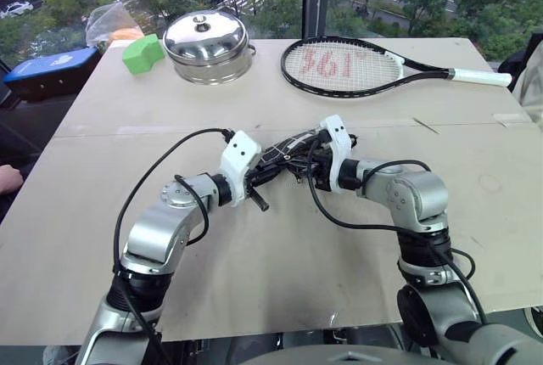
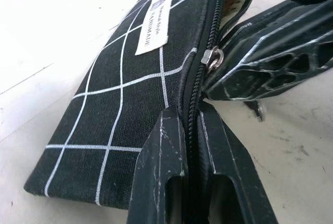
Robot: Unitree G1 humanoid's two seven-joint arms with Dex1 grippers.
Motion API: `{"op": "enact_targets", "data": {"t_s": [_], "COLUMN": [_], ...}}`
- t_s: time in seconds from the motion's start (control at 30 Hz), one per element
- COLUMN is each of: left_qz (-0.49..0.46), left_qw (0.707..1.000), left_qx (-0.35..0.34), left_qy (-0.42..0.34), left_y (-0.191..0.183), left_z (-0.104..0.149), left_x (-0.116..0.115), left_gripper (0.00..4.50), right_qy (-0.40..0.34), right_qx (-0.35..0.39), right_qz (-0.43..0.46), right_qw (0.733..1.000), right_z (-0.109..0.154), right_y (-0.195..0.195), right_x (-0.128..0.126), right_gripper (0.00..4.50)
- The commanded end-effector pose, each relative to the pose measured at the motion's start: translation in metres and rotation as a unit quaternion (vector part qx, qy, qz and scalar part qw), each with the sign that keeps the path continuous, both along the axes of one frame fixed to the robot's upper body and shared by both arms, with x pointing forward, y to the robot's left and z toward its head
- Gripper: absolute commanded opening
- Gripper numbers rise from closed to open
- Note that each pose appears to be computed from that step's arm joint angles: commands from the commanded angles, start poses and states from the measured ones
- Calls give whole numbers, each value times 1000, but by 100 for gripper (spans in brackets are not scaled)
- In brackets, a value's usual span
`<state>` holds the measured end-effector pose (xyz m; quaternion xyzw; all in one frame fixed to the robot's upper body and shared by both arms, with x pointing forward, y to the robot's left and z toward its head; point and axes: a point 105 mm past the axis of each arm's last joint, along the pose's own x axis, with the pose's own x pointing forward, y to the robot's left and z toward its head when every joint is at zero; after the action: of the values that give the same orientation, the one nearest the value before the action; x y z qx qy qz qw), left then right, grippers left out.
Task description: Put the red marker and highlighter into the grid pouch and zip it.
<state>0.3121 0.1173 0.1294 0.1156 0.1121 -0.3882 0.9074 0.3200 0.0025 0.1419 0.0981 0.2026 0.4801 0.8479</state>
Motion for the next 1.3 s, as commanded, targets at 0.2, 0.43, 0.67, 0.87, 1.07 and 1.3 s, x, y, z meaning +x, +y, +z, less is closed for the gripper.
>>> {"op": "enact_targets", "data": {"t_s": [0.2, 0.43, 0.67, 0.87, 1.07, 1.3], "left_qz": [0, -27, -139, -131, -93, -57], "left_qw": [1000, 998, 971, 985, 993, 998], "left_qx": [2, 33, 117, 35, -76, -29], "left_qy": [-24, -44, -154, -107, -14, 11], "left_y": [6, 3, -20, 12, 68, 103], "left_z": [9, 4, -7, -2, 8, -2], "left_x": [-4, -4, 2, -9, -49, -92], "left_gripper": [0, 0, 0, 290, 450, 450], "right_qy": [-73, -103, -156, -178, -218, -253], "right_qx": [-58, -189, -246, -243, -223, -222], "right_qz": [-117, -257, -164, -124, -113, -120], "right_qw": [989, 942, 942, 945, 944, 934], "right_z": [18, 19, 4, -7, 6, 23], "right_y": [-70, -176, -169, -198, -232, -260], "right_x": [19, 34, 2, -45, -94, -141], "right_gripper": [3, 3, 3, 235, 445, 445]}}
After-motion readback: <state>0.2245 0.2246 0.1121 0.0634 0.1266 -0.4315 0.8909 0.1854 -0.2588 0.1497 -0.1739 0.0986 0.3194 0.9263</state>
